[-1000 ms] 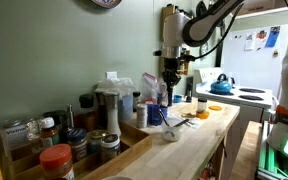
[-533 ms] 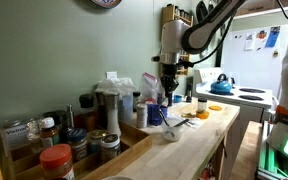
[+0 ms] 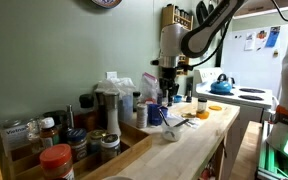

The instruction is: Move the whisk from the container to the blue mug

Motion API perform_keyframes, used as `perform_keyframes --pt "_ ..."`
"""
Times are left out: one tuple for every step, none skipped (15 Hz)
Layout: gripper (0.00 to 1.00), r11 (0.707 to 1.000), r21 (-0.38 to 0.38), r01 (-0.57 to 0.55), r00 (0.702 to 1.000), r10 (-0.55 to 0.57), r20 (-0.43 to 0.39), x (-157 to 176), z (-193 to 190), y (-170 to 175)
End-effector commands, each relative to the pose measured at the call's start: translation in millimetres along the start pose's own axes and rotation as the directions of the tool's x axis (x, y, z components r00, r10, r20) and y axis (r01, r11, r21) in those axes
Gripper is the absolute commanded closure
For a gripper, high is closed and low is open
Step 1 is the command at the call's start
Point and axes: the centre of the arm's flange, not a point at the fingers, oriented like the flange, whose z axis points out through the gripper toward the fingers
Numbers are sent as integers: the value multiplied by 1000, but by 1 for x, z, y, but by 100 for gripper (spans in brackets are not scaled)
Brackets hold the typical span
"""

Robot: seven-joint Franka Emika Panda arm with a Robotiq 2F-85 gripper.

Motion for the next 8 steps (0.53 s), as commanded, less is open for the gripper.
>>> perform_keyframes --pt "12 1000 -11 6 1000 -6 -1 6 -4 -9" --pt "3 1000 -12 12 1000 -12 -3 7 -7 -11" --pt "0 1000 -13 19 1000 -20 -8 7 -11 -15" --pt "0 999 -8 34 999 -34 -23 8 -15 -18" --pt "0 997 0 74 995 -74 -67 7 -21 -23" --pt "0 991 9 136 985 -134 -107 9 -25 -27" --pt "0 982 -2 191 973 -190 -129 13 -28 -35" --pt "0 994 -2 111 991 -111 -80 20 -18 -18"
